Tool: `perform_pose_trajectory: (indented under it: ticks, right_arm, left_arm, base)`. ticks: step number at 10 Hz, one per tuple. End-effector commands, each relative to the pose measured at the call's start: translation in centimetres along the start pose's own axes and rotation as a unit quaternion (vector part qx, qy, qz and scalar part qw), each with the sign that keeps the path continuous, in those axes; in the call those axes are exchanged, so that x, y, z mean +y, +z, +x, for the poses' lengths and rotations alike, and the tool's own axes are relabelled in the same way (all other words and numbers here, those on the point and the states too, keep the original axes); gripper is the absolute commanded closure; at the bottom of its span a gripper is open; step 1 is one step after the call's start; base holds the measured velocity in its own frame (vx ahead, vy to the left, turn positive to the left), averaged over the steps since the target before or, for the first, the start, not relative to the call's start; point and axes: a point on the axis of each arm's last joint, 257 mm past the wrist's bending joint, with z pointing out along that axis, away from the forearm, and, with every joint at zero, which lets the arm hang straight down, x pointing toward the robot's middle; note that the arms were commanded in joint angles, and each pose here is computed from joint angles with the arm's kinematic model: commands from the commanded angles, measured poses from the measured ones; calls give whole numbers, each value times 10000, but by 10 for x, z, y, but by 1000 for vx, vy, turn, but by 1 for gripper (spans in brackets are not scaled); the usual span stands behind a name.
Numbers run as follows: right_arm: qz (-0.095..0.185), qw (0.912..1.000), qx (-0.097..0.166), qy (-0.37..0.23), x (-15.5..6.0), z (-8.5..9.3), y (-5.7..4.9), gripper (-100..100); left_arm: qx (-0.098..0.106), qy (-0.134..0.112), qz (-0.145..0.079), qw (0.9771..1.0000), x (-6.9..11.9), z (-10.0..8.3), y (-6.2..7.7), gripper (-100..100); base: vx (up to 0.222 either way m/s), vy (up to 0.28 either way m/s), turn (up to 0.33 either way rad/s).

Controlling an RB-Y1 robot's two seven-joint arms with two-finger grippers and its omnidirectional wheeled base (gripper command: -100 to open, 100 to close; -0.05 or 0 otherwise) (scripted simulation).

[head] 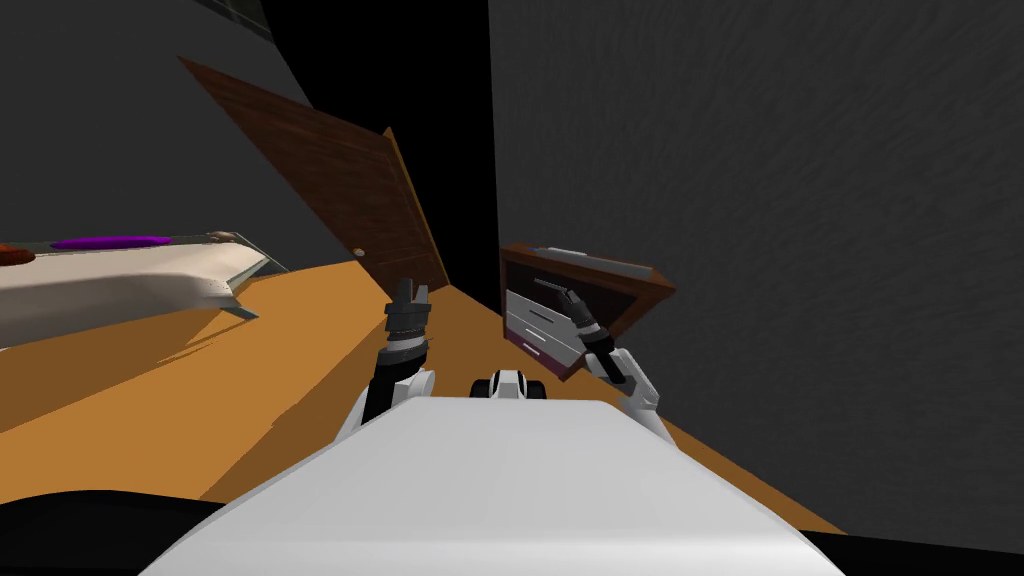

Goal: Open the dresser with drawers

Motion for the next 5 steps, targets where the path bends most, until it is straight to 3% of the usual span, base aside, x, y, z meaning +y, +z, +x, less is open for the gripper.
perform_pose_trajectory:
  ticks: [1,5]
  right_arm:
    - [17,9989,231,-405,-11,7,1,-100]
    - [68,9921,617,-1091,-35,18,3,-100]
  left_arm:
    - [0,0,-1,10000,0,0,0,0]
    - [0,0,0,10000,0,0,0,0]
  base:
    - [74,120,-93]
    - [62,135,-132]
